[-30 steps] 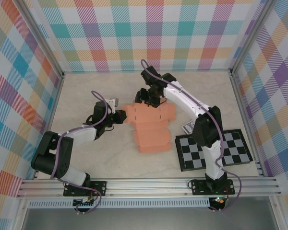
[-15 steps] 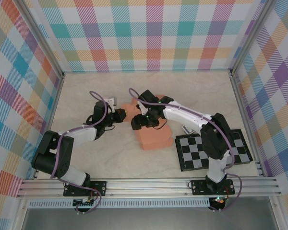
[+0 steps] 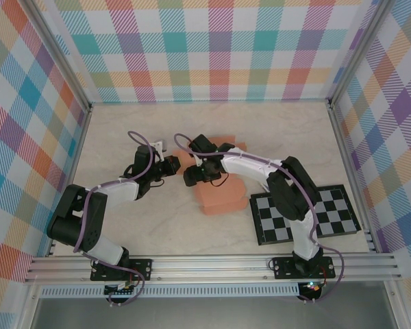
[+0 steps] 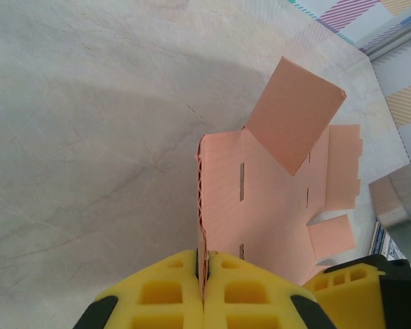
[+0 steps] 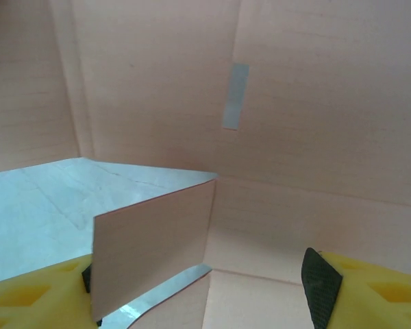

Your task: Fold the paper box

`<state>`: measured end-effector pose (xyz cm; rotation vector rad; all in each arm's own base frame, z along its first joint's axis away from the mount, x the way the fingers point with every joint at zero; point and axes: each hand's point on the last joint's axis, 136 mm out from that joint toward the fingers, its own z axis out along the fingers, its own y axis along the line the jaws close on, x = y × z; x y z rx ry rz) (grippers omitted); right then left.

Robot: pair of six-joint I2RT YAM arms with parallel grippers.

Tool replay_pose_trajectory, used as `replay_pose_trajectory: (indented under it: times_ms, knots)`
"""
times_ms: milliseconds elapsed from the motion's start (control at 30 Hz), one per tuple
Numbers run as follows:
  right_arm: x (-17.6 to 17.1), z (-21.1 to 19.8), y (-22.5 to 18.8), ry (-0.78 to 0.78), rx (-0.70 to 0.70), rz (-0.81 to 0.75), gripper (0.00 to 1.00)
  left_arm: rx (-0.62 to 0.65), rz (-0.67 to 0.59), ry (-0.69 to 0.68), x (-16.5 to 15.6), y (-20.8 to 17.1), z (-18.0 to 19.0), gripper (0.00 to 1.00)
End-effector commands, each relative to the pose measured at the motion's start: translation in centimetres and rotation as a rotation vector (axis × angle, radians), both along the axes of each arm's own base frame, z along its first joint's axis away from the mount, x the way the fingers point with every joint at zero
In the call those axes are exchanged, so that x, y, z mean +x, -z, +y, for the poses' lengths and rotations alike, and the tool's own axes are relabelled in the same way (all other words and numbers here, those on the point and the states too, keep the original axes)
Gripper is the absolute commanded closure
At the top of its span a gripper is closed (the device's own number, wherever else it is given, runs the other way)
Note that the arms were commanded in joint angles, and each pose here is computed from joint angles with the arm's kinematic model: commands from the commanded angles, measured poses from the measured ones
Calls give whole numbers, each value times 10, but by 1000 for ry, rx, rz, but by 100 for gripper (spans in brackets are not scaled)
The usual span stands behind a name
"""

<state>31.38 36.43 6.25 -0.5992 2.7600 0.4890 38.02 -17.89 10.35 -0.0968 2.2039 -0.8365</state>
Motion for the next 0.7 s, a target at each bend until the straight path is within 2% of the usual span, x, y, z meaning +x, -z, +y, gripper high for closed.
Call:
replay_pose_trajectory:
  times_ms: [0, 133, 300, 667]
  knots:
    - [20, -1, -16, 62, -1, -54, 27, -11, -24, -4, 4, -4, -3, 100]
    - [23, -9, -18, 100, 6, -29, 31, 0, -24, -5, 4, -2, -1, 100]
    - [21, -20, -24, 123, 2, -2, 32, 18, -35, -6, 5, -1, 0, 100]
    - [30, -53, 0, 194, -17, 80, 39, 61, -67, -7, 7, -2, 4, 100]
